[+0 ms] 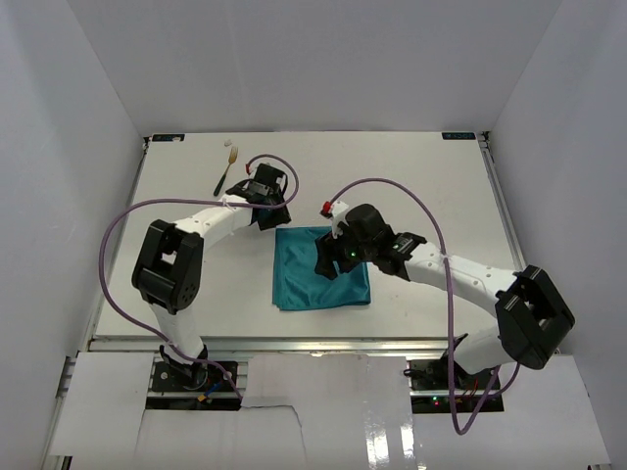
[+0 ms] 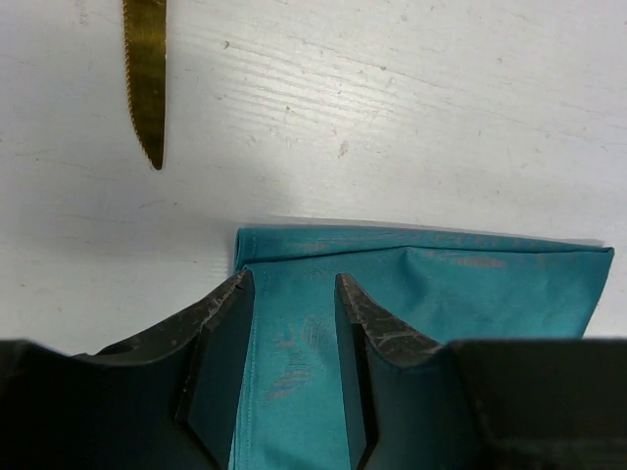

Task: Fold the napkin into a case and place the utensils inside
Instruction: Fold the napkin at the center of the board.

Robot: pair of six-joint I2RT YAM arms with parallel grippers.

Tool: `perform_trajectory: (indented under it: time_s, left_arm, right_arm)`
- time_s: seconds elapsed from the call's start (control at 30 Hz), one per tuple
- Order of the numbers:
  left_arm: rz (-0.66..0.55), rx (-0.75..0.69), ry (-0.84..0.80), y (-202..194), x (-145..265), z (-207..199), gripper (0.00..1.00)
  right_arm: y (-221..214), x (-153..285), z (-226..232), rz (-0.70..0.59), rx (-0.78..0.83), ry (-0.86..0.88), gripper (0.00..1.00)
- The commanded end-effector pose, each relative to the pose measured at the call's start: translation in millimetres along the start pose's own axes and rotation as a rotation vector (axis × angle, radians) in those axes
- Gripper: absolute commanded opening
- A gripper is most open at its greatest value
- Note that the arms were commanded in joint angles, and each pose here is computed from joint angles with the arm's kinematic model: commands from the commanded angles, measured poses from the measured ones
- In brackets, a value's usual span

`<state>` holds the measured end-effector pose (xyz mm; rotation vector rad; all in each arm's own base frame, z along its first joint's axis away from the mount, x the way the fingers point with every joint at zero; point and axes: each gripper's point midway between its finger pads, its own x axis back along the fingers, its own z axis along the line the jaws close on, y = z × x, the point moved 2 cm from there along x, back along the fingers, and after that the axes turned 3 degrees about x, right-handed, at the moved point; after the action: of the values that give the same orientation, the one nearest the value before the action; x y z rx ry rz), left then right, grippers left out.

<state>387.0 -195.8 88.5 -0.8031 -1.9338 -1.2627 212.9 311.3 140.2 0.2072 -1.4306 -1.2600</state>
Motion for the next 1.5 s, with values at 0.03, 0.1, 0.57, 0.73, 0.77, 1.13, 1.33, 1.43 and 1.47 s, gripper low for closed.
perform_trajectory:
  time_s: [0.03,0.1,0.57,0.73,0.77,1.13,1.33,1.43,1.47]
  left_arm:
    - [-0.020,-0.032,0.040,5.5,-2.4,3.7,0.50]
    - [-0.014,-0.035,0.043,3.9,-4.3,4.5,0.50]
    - [0.048,-0.040,0.026,-8.8,-17.6,1.8,0.16]
    - [0.013,-0.044,0.015,1.5,-8.9,-2.0,0.00]
    - [0.008,-0.047,0.015,3.2,-8.1,-2.5,0.00]
    - [-0.033,-0.064,-0.046,17.6,14.6,-14.2,0.00]
    - [-0.047,-0.077,-0.087,24.3,26.3,-22.6,0.00]
    - [-0.050,-0.083,-0.081,25.5,23.5,-22.6,0.00]
    - [-0.048,-0.085,-0.079,25.0,22.1,-22.4,0.00]
  right_arm:
    - [-6.2,14.3,-48.2,-0.018,-0.140,-0.132,0.70]
    - [-7.3,18.5,-64.0,-0.025,-0.163,-0.177,0.71]
    - [-11.8,-9.7,-159.0,0.045,-0.306,-0.391,0.70]
    - [-18.2,-24.7,-181.7,0.068,-0.362,-0.409,0.68]
    - [-18.9,-26.6,-184.6,0.073,-0.368,-0.407,0.67]
    - [-15.1,-37.6,-197.7,0.056,-0.430,-0.385,0.64]
    - [-13.3,-42.0,-204.3,0.032,-0.473,-0.366,0.59]
    - [-14.6,-43.2,-208.2,0.018,-0.522,-0.357,0.59]
    - [-12.8,-43.2,-211.7,-0.001,-0.533,-0.351,0.58]
